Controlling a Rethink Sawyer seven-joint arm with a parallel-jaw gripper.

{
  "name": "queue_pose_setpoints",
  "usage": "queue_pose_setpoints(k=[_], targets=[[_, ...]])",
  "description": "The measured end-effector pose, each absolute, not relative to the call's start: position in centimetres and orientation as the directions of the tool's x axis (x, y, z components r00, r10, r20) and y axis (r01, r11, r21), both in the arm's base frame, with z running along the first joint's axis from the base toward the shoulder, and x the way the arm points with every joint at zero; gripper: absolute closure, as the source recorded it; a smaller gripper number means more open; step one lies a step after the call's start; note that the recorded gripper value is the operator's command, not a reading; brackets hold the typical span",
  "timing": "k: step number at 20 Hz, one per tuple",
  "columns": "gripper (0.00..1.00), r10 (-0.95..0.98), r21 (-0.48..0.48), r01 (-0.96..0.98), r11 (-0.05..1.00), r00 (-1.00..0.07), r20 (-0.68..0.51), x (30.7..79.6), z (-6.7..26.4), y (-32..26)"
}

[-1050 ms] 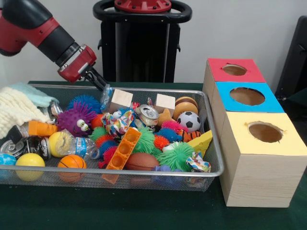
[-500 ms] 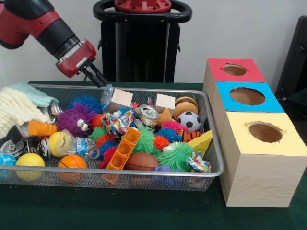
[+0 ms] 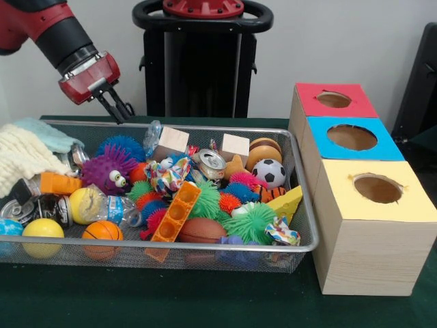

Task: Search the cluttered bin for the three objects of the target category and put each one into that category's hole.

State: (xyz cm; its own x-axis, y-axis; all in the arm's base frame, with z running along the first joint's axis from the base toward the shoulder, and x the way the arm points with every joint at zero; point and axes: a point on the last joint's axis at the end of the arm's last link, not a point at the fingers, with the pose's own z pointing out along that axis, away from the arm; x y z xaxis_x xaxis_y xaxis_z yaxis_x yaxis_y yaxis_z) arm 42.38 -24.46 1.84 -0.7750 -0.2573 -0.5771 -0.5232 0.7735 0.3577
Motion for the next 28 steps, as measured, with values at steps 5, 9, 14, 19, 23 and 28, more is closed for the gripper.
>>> queue_pose_setpoints(k=[5,9,14,19,23,28], targets=[[0.0,-0.262,0.359,-0.525,0.771,-0.777,-0.573,42.7,2.0,-24.3],[0.0,-0.272,0.367,-0.529,0.765,-0.783,-0.56,43.1,2.0,-23.6],[0.0,-0.302,0.343,-0.53,0.776,-0.789,-0.535,43.3,2.7,-23.1],[0.0,-0.305,0.284,-0.489,0.825,-0.808,-0.504,43.8,4.0,-23.6],[0.0,-0.292,0.237,-0.444,0.864,-0.826,-0.482,44.1,4.8,-24.2],[0.0,-0.26,0.196,-0.373,0.907,-0.861,-0.437,44.3,5.5,-24.9]])
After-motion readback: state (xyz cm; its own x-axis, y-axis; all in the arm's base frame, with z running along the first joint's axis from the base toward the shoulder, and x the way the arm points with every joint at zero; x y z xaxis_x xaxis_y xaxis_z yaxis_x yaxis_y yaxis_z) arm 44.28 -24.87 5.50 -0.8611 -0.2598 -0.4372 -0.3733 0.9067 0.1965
